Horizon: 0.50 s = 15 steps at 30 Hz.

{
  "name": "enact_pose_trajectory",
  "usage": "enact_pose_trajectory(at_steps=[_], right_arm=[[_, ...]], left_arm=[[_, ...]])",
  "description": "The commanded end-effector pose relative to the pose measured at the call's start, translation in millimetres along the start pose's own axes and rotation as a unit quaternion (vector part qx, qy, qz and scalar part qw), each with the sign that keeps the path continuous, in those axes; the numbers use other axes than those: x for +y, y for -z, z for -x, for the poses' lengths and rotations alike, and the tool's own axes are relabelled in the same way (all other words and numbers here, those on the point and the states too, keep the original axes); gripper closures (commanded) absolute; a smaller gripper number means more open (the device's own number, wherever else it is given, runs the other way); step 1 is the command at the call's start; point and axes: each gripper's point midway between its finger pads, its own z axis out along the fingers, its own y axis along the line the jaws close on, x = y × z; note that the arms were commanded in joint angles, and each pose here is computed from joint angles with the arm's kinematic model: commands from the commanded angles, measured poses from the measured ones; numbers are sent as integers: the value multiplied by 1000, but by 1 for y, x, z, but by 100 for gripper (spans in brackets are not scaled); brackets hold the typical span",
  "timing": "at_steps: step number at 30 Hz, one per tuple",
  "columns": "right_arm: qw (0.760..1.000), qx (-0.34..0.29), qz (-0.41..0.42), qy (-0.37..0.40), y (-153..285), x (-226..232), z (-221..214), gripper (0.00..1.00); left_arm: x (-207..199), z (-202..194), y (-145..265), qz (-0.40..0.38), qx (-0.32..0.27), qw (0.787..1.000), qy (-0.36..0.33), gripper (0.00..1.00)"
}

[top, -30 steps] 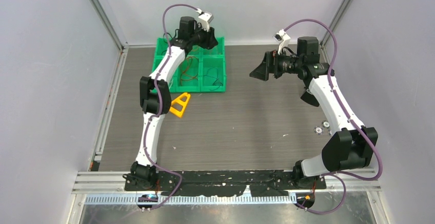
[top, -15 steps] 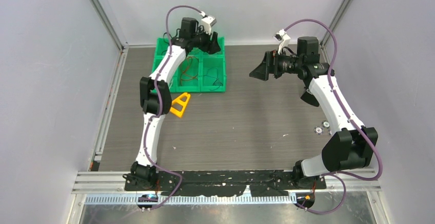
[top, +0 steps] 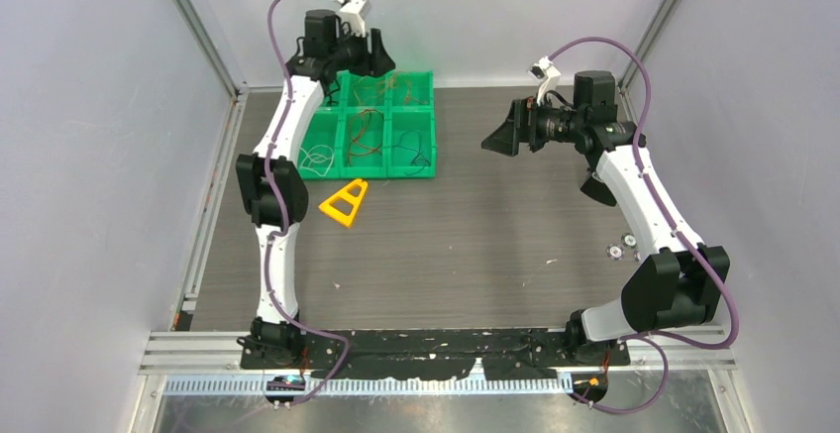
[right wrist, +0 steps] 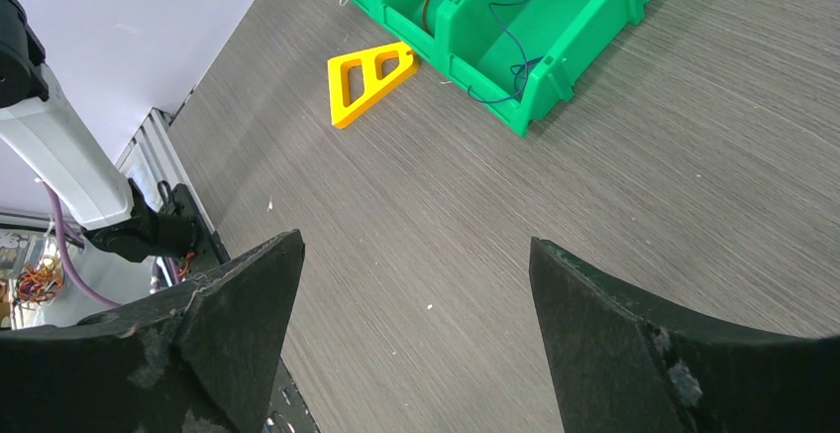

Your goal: Untangle the cables

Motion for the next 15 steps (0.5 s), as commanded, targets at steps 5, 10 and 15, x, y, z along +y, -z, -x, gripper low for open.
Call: enact_pose_trajectory(at_steps=[5, 10, 15], right_arm=[[1000, -9, 1, 13, 7, 7, 10, 10], [1000, 3, -10, 14, 10, 6, 9, 10], [1000, 10, -18, 10, 10, 2, 8, 10]], left_arm=[[23, -8, -20, 31, -38, 975, 218, 38], [49, -16, -31, 77, -59, 968, 231, 44], [69, -39, -43, 118, -47, 963, 238, 44]])
